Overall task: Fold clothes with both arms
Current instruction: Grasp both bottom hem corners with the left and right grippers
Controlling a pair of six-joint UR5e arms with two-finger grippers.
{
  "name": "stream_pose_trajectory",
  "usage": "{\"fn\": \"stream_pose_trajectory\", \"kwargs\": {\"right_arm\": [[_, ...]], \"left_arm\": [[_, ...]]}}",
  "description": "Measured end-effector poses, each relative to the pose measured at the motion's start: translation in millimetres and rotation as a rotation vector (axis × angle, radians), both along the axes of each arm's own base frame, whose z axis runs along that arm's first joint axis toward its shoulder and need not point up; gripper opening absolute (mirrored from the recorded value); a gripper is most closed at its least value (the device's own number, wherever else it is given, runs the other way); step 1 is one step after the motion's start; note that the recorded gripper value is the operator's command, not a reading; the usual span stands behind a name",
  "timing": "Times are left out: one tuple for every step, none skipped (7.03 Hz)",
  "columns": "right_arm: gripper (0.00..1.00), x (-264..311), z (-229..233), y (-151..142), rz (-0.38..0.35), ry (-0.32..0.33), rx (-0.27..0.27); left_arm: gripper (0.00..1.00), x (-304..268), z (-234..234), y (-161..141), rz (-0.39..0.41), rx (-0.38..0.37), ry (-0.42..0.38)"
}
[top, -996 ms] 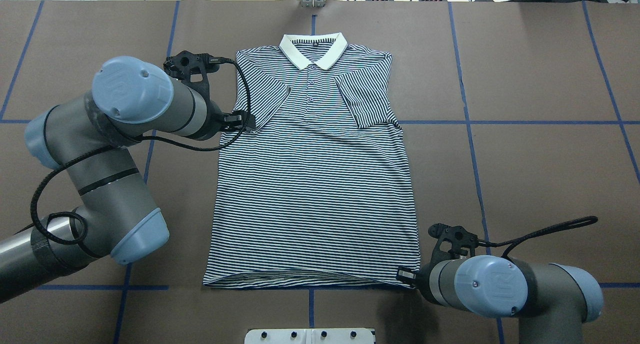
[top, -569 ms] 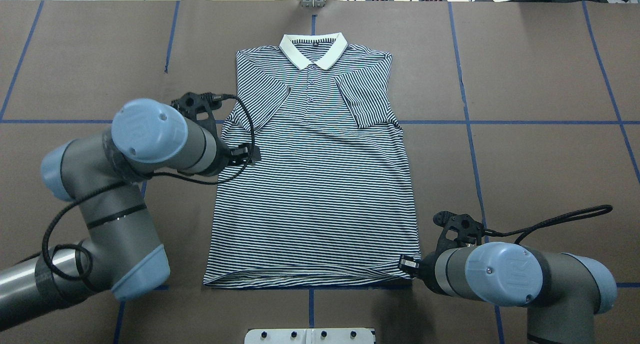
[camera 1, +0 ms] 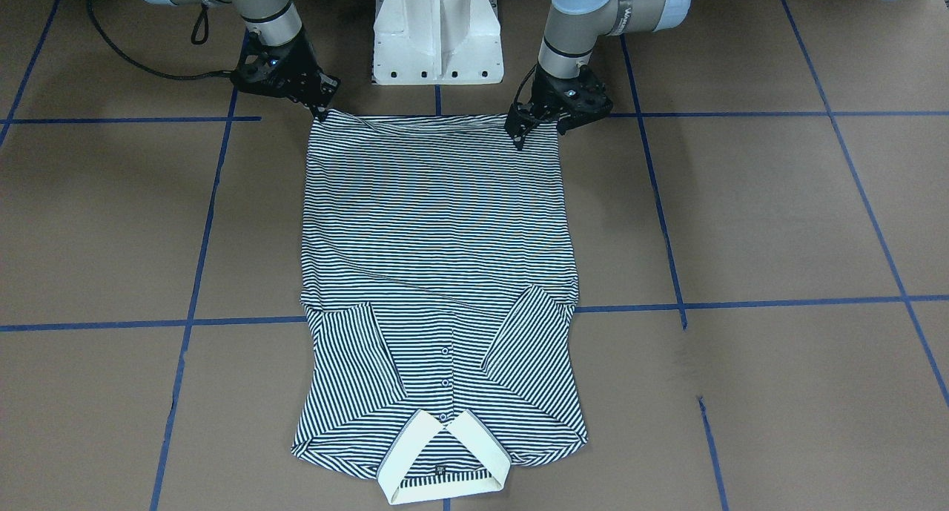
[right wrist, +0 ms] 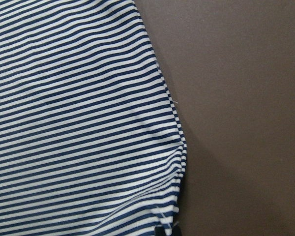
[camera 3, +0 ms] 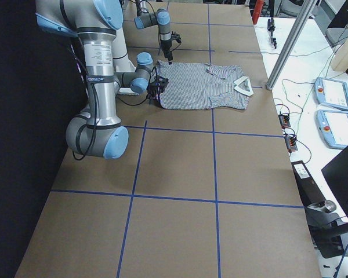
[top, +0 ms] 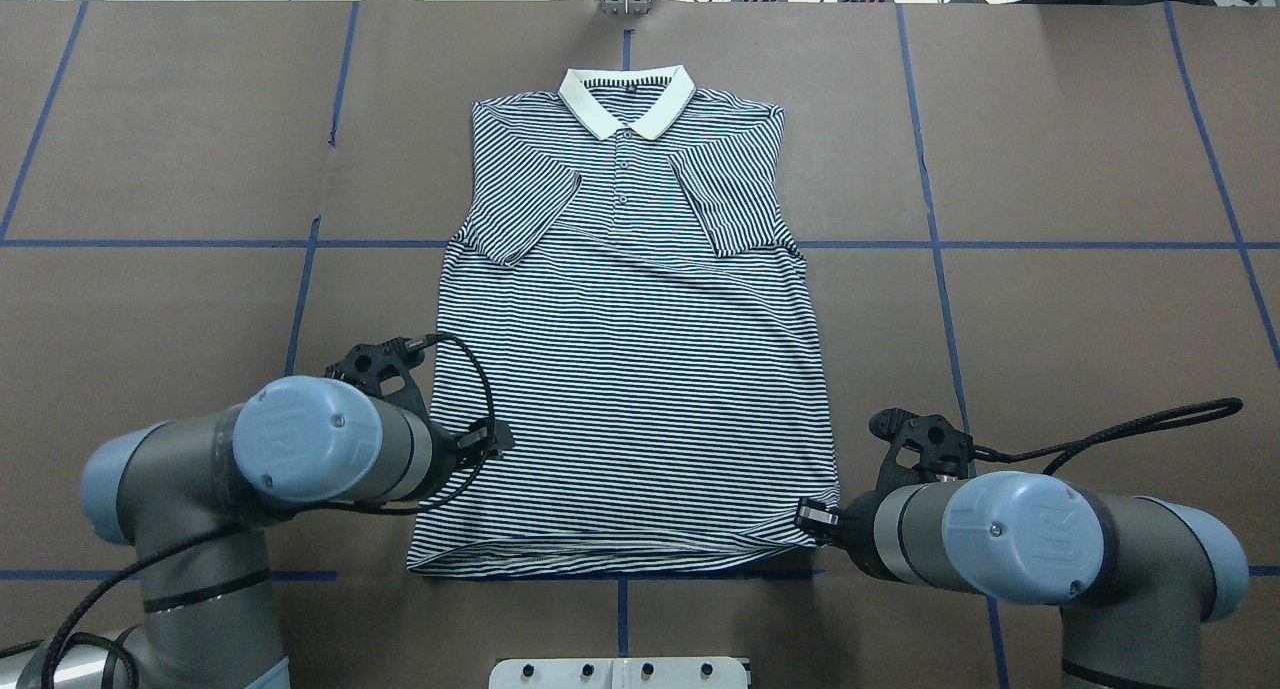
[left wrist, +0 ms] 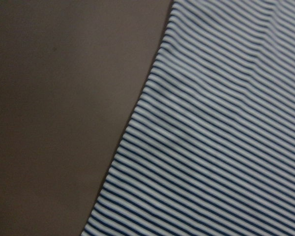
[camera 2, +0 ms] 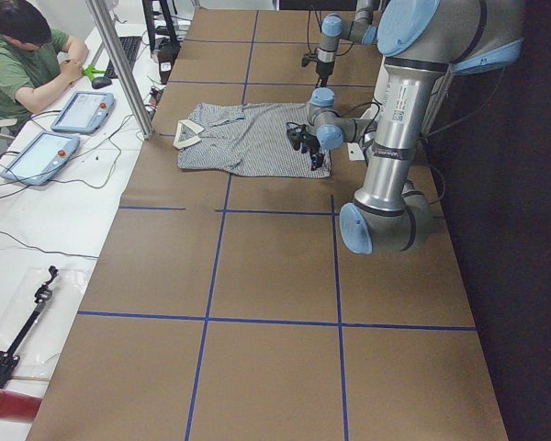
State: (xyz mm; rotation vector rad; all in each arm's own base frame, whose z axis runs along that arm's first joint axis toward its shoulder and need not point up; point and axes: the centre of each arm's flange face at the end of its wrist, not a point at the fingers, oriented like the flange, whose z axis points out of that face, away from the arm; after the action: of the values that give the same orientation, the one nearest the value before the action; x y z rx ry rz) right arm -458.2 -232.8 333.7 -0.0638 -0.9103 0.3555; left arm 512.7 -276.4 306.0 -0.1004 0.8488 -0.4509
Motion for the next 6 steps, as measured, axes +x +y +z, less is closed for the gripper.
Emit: {"fn": "stream_pose_trajectory", "kwargs": {"right_arm": [[0.0, -0.3, 0.4, 0.0, 0.0, 0.001, 0.001], [0.0, -0.7, 0.8, 0.1, 0.0, 0.001, 0.001], [0.0, -0.8, 1.0, 0.0, -0.001, 0.002, 0.001], [0.0, -0.7, 1.0, -0.2, 0.0, 0.002, 0.002], [0.0, -0.3, 0.6, -0.4, 0.0, 0.001, 0.002], [0.0, -0.1, 0.0, -0.4, 0.001, -0.001, 0.002]], "left_arm": [[0.96, 4.4, 6.3, 16.1, -0.003, -0.026, -0.023], [0.93, 9.8, 10.3, 30.7, -0.001, -0.051, -0.039], [0.91, 15.1, 13.0, 43.7, 0.001, -0.073, -0.048], [0.89, 18.3, 15.4, 52.5, 0.004, -0.087, -0.054], [0.87, 18.3, 16.4, 56.2, 0.005, -0.093, -0.056], [0.86, 16.1, 15.8, 56.4, 0.002, -0.096, -0.06]]}}
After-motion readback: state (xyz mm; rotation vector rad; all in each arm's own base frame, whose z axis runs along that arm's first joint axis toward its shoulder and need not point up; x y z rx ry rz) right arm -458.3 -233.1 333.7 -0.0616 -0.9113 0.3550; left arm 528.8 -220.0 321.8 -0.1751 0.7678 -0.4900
